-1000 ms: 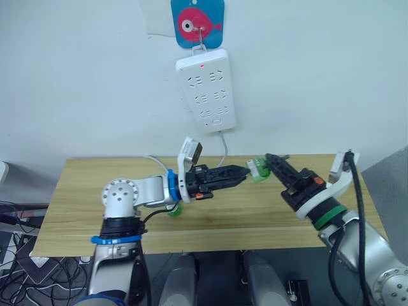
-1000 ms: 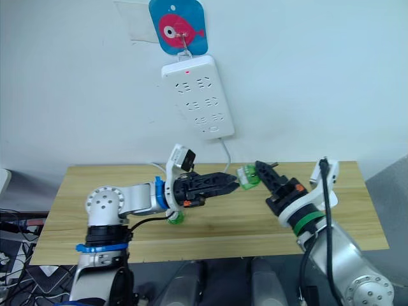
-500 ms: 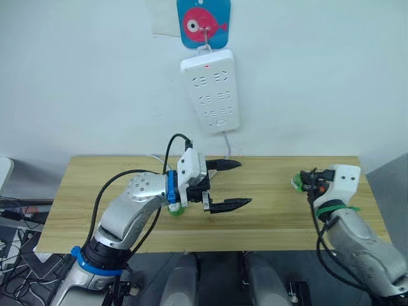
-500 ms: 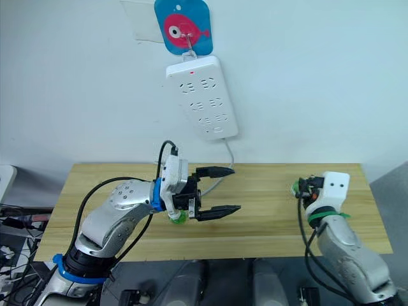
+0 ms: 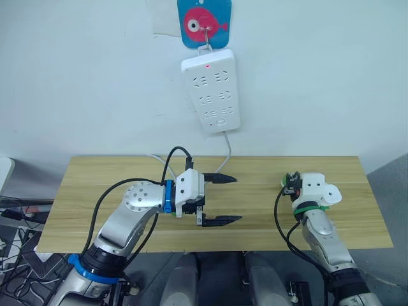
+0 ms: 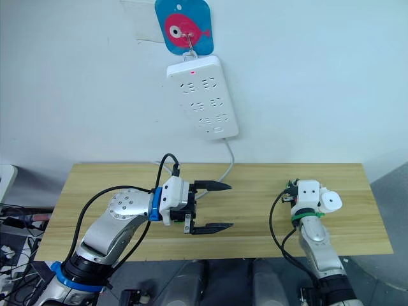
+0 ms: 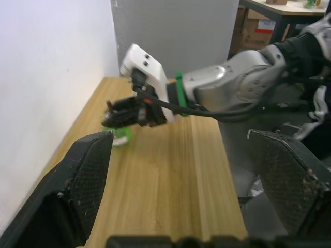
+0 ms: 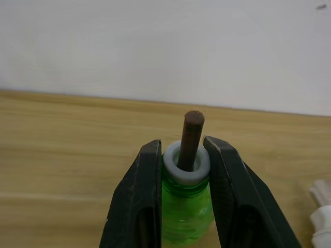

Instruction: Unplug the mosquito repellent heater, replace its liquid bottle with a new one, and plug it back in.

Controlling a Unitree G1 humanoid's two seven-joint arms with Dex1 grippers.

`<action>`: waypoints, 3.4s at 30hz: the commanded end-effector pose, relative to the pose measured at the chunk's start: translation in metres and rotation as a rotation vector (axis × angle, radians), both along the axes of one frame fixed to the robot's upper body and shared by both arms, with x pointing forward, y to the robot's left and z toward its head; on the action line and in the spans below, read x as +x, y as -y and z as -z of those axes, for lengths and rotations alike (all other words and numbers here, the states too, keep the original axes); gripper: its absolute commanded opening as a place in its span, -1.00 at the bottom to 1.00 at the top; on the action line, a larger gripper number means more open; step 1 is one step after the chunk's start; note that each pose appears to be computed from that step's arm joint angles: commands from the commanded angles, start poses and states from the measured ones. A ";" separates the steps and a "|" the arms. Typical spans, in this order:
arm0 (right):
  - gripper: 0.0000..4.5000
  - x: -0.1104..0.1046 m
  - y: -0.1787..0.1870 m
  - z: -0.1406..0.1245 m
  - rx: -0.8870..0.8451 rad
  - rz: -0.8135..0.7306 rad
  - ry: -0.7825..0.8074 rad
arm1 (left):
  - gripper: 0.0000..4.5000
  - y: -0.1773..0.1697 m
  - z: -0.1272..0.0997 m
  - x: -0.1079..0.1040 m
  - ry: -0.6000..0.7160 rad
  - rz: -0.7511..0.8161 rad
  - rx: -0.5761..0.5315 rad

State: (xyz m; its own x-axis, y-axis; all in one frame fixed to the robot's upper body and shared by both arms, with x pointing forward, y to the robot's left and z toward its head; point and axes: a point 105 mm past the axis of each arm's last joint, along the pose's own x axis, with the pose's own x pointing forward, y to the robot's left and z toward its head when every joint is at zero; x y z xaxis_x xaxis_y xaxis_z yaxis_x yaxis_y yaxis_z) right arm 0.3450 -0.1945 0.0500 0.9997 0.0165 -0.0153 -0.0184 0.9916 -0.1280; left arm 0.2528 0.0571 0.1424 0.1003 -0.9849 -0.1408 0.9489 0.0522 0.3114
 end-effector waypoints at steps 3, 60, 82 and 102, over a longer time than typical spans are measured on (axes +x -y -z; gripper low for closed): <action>-0.63 -0.003 -0.004 0.010 0.012 -0.037 -0.014 | 1.00 0.000 -0.005 -0.004 0.015 0.003 -0.009; 0.99 -0.110 -0.126 -0.141 -0.385 -1.328 -0.239 | 1.00 -0.083 0.141 0.026 -0.115 -0.913 -0.199; 1.00 -0.103 -0.116 -0.147 -0.341 -1.216 -0.259 | 0.01 -0.082 0.155 0.039 -0.129 -0.931 -0.162; 1.00 -0.089 -0.164 -0.129 -0.006 -0.993 -0.085 | 0.01 -0.002 0.009 0.057 -0.211 -0.059 -0.001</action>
State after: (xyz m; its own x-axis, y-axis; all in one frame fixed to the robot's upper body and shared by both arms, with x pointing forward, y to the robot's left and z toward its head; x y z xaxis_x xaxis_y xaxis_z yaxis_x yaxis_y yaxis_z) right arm 0.2557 -0.0321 0.1735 0.5066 0.8542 -0.1166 -0.8621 0.4999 -0.0833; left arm 0.3116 0.0622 0.1306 0.1577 -0.9716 -0.1765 0.9852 0.1426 0.0952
